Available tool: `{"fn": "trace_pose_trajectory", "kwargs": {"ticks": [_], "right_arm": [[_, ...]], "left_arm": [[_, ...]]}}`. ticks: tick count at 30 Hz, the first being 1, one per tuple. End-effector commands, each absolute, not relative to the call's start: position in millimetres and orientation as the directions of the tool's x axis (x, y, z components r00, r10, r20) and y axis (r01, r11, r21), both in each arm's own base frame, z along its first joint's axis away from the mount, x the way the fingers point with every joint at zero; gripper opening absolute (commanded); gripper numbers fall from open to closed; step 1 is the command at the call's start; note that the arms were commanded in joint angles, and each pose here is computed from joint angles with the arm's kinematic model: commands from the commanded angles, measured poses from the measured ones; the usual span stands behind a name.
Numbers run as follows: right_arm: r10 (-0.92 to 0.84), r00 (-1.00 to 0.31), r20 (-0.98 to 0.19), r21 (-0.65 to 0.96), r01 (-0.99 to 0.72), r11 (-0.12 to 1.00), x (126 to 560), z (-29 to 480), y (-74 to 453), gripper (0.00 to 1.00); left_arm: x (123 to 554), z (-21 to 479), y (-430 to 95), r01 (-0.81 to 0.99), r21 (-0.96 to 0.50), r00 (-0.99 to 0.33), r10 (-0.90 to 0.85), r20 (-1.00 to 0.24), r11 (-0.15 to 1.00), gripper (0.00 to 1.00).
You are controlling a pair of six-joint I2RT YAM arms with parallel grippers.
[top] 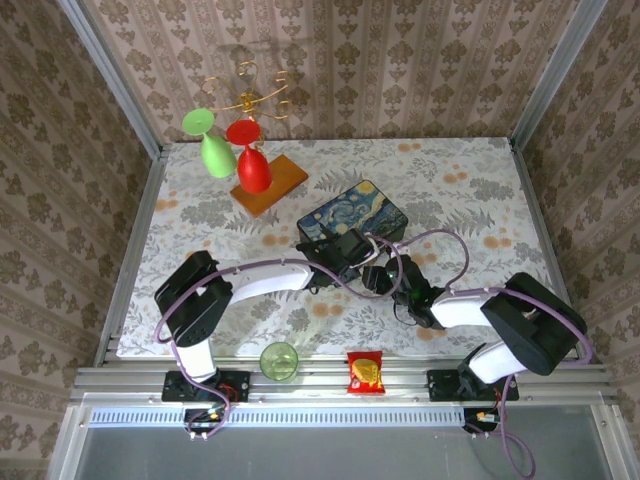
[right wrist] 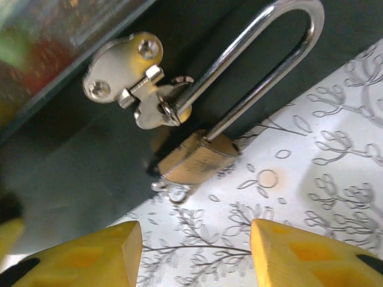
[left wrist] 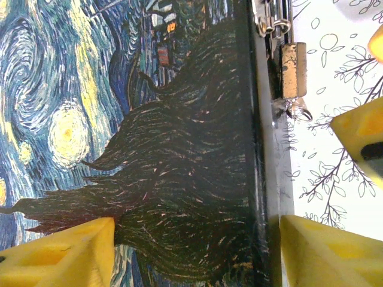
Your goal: Unlock the padlock with the key
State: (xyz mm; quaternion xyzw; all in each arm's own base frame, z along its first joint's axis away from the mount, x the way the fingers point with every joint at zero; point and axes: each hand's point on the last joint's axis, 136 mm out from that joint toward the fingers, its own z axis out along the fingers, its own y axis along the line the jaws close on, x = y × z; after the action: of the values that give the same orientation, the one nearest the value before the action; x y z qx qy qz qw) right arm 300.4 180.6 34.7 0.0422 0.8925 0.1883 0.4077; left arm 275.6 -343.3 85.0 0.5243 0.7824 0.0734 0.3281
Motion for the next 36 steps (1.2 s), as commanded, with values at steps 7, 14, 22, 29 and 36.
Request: {"fn": "trace_pose_trajectory", "kwargs": {"ticks": [7,14,22,29,36], "right_arm": [[0.039,-0.561,-0.827,0.124,-0.115,0.986,320.6,18.2,168.4,0.53],[0.031,-0.464,-0.886,0.167,-0.256,0.952,325.5,29.7,208.4,0.53],[0.133,-0.411,-0.902,0.172,-0.059,0.983,348.2,28.4,171.3,0.36],[0.342,-0.425,-0.838,0.447,-0.174,0.877,352.6,56.8,179.3,0.24],[0.455,-0.499,-0.738,0.626,-0.252,0.738,350.4,70.1,187.7,0.19]], "left_arm": [[255.0,30.5,-292.9,0.846,0.359,-0.306,0.911,-0.277,0.393,0.65],[248.4,23.1,-293.9,0.865,0.309,-0.313,0.906,-0.285,0.396,0.63],[235.2,13.0,-293.3,0.9,0.286,-0.266,0.933,-0.241,0.33,0.62],[230.1,4.1,-278.7,0.904,0.323,-0.243,0.959,-0.148,0.279,0.53],[230.1,5.8,-277.1,0.898,0.333,-0.25,0.956,-0.154,0.288,0.52]]}}
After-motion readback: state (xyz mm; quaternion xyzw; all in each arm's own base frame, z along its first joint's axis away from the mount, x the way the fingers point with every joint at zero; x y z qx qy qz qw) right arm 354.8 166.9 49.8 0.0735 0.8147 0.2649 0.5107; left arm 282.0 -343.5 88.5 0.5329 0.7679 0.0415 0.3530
